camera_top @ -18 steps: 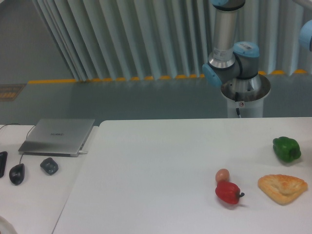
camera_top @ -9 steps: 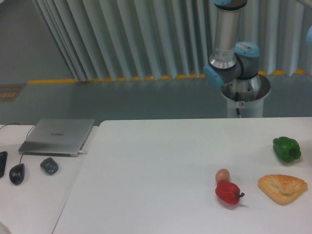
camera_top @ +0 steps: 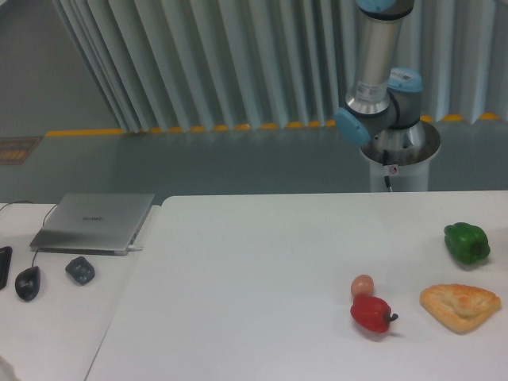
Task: Place the yellow pepper on the table
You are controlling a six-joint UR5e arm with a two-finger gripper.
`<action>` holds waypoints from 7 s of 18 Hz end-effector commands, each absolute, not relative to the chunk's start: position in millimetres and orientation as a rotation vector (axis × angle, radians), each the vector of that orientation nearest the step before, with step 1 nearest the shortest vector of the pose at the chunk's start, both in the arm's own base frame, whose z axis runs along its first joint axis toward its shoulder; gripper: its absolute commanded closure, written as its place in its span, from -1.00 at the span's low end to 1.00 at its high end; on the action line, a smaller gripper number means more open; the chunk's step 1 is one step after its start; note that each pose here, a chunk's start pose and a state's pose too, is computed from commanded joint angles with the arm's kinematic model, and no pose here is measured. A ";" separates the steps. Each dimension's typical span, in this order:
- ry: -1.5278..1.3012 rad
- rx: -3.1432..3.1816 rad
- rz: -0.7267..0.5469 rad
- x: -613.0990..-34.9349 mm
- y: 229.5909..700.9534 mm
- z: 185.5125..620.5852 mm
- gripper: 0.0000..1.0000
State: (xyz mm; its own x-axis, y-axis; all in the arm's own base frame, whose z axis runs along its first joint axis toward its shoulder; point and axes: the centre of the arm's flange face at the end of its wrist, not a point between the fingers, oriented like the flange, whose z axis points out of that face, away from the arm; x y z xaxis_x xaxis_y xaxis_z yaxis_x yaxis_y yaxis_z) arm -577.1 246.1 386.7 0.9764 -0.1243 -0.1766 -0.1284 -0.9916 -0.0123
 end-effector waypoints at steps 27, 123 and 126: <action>0.010 -3.119 0.202 -623.1 207.3 283.0 -1.00; 1.178 -2.887 0.028 -466.3 391.4 400.3 -1.00; 1.180 -2.886 0.030 -465.3 392.0 401.2 -1.00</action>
State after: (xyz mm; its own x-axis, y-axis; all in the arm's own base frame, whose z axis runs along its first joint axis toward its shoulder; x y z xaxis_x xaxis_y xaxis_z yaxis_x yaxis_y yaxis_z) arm -465.3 392.0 401.2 0.7133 -0.7003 -0.0269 -0.7008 -0.7132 -0.0142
